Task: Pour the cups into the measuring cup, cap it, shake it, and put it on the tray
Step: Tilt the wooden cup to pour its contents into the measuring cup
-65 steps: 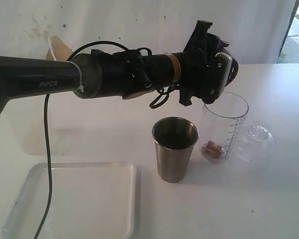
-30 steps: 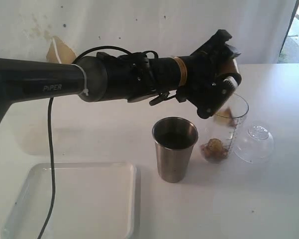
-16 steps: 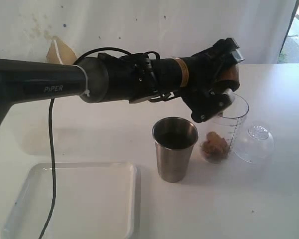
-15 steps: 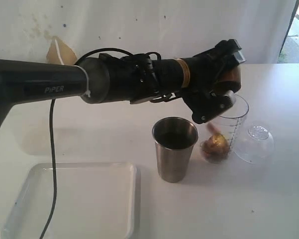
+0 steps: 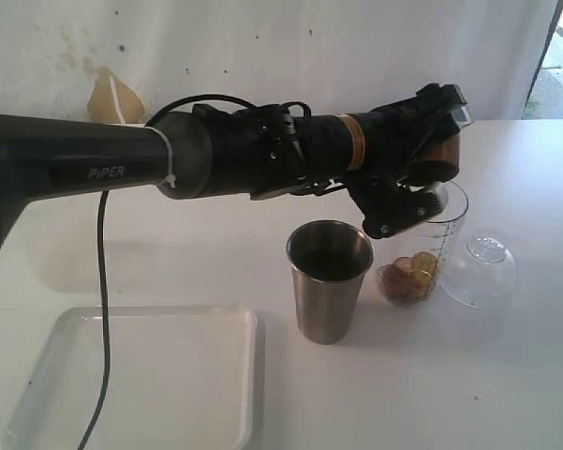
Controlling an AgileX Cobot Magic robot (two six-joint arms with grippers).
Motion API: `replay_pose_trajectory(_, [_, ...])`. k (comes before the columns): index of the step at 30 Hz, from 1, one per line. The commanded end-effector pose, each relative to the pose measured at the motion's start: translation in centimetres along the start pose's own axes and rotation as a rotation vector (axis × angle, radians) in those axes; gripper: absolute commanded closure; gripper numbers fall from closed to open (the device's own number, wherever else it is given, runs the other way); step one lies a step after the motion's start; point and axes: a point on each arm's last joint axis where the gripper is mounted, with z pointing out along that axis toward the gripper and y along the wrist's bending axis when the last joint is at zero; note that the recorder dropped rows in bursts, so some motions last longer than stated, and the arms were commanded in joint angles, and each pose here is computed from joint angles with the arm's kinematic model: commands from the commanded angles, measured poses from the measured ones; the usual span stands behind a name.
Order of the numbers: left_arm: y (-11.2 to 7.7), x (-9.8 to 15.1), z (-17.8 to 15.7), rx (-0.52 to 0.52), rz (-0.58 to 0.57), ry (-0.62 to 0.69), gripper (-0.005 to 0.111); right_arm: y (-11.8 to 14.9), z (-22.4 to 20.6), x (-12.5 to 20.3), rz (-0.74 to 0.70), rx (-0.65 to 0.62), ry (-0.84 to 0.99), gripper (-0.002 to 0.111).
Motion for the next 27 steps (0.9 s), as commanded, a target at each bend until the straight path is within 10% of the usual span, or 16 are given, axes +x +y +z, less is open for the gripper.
replay_pose_trajectory(1, [0.6,0.2,-0.1,-0.03,-0.053,0.006,0.107,0.0,0.0,0.2,0.001,0.004,0.001,0.108])
replay_pose_trajectory(14, [2.0,2.5,-0.6,-0.327,-1.18,0.119,0.107,0.0,0.0,0.2,0.001,0.004,0.001,0.108])
replay_pose_trajectory(15, [2.0,2.5,-0.5,-0.313,-1.134,0.121,0.107,0.0,0.0,0.2,0.001,0.004,0.001,0.108])
replay_pose_trajectory(18, [1.4,2.0,-0.3,-0.164,-0.421,0.173,0.107,0.0,0.0,0.2,0.001,0.004,0.001,0.108])
replay_pose_trajectory(20, [1.1,1.9,-0.5,-0.047,-0.186,0.157,0.107,0.0,0.0,0.2,0.001,0.004,0.001,0.108])
replay_pose_trajectory(27, [0.9,1.5,-0.5,0.013,0.001,0.132,0.107,0.0,0.0,0.2,0.001,0.004,0.001,0.108])
